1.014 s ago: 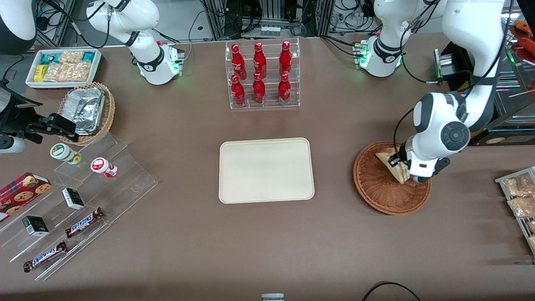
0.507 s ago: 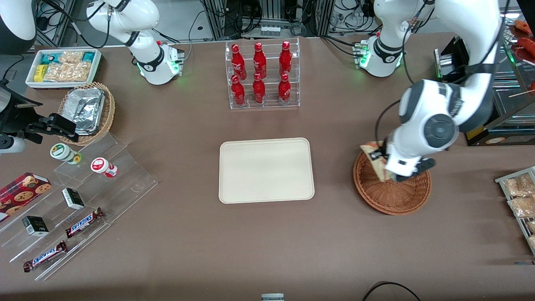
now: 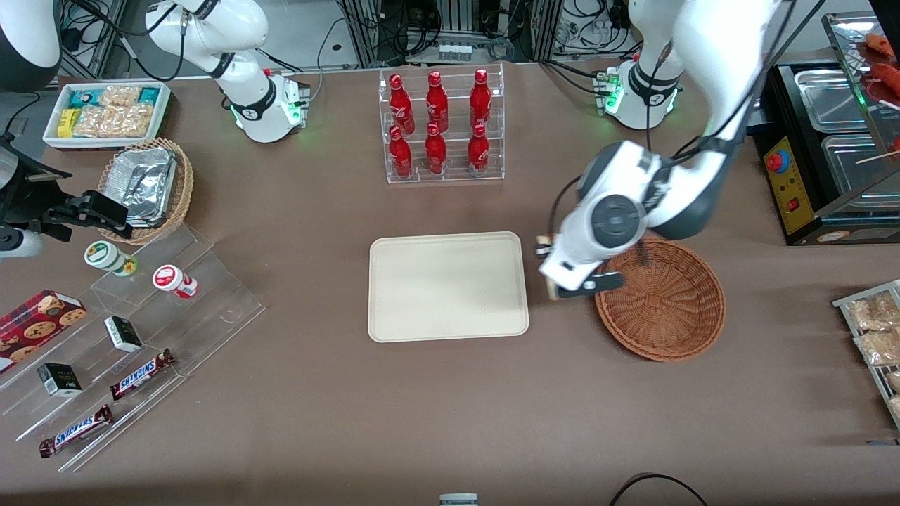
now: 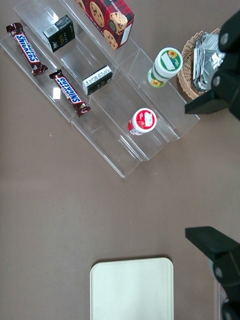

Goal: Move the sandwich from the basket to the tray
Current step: 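Lift the sandwich and carry it over the cream tray, then lower the sandwich onto the tray and open the left gripper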

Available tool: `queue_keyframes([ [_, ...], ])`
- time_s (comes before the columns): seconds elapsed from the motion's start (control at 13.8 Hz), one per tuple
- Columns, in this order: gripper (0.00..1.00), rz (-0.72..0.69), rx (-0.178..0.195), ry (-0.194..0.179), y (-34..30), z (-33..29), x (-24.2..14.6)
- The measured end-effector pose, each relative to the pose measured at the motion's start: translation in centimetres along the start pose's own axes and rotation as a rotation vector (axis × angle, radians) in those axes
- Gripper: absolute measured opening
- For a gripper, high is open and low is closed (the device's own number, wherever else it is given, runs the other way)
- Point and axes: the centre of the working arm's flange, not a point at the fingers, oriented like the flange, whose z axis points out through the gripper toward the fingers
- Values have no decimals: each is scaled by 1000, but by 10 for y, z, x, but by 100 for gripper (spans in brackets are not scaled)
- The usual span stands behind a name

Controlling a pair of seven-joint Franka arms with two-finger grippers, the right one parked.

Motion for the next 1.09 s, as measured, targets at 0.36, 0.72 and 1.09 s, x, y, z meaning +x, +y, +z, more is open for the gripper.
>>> queue_keyframes([
  [0.36,15,27,-1,18,94,31,-11],
  [0.72,15,-14,-51,113,164,64,-30],
  [1.09,15,-47,-34,129,187,97,-17],
])
